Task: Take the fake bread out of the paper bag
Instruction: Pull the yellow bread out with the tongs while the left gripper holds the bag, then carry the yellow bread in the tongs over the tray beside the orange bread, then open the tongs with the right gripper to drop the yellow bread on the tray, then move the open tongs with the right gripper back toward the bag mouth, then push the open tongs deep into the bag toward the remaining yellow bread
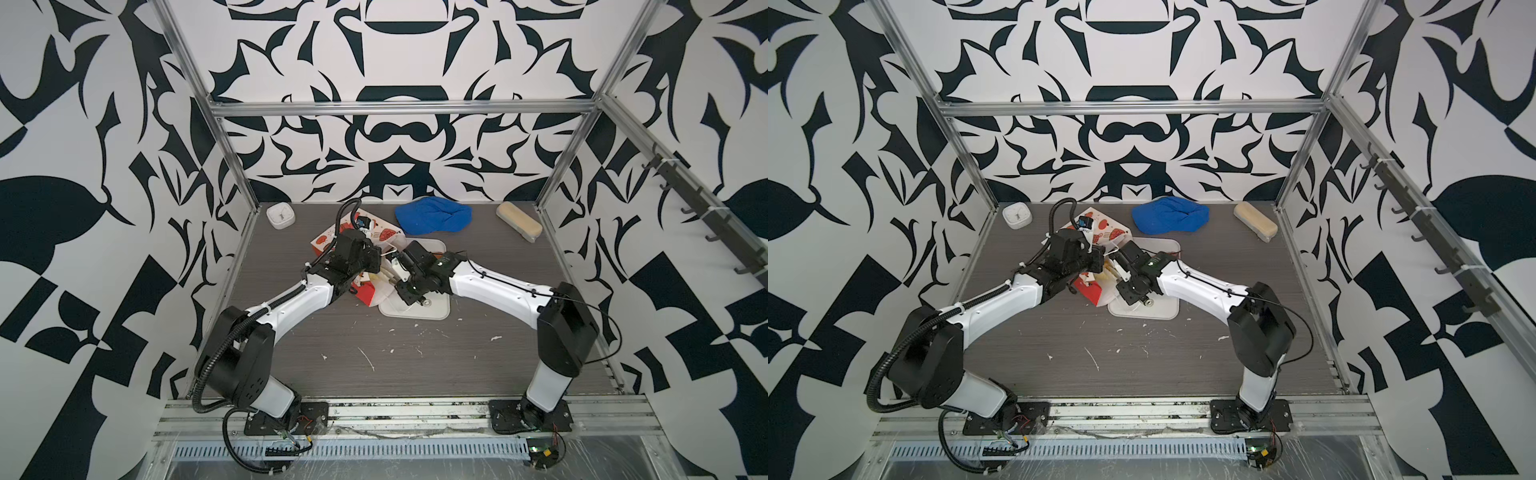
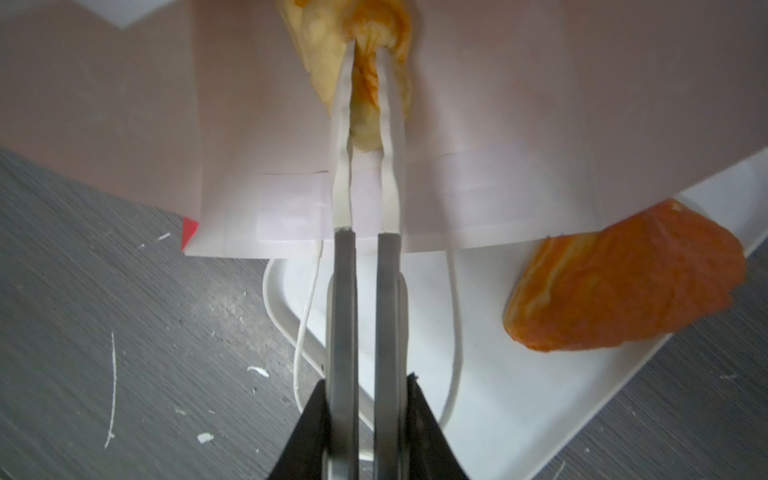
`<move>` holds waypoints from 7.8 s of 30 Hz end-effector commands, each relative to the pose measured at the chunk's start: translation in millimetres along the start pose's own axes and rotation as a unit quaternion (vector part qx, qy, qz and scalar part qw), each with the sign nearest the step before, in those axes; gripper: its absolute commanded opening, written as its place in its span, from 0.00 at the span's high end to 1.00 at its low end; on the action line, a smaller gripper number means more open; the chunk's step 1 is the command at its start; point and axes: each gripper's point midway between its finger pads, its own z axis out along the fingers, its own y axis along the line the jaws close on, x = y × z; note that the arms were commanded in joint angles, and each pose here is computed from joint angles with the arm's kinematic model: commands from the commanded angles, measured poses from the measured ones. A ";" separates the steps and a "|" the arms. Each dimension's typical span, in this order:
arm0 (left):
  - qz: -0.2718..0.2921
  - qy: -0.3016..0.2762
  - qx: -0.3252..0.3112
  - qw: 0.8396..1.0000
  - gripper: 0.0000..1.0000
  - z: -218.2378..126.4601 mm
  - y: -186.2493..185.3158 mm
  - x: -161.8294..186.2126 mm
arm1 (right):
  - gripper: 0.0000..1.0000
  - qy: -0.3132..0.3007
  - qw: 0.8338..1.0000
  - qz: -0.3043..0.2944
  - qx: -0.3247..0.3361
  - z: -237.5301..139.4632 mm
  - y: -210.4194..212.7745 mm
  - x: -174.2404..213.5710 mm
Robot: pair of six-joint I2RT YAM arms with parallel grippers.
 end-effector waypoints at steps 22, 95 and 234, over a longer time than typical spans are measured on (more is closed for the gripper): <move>-0.036 0.026 -0.059 0.997 0.98 -1.5 31.1 17.9 | 0.81 -0.001 0.997 0.046 -0.056 10.7 17.0 -47.7; -0.037 -0.030 -0.136 0.990 0.98 -68.2 68.3 -13.7 | 0.82 -0.028 0.987 0.154 0.034 -37.8 -68.4 2.7; 0.059 0.022 -0.047 0.997 0.97 -74.8 31.8 15.6 | 0.58 -0.138 0.973 0.039 -0.182 15.9 99.9 -42.7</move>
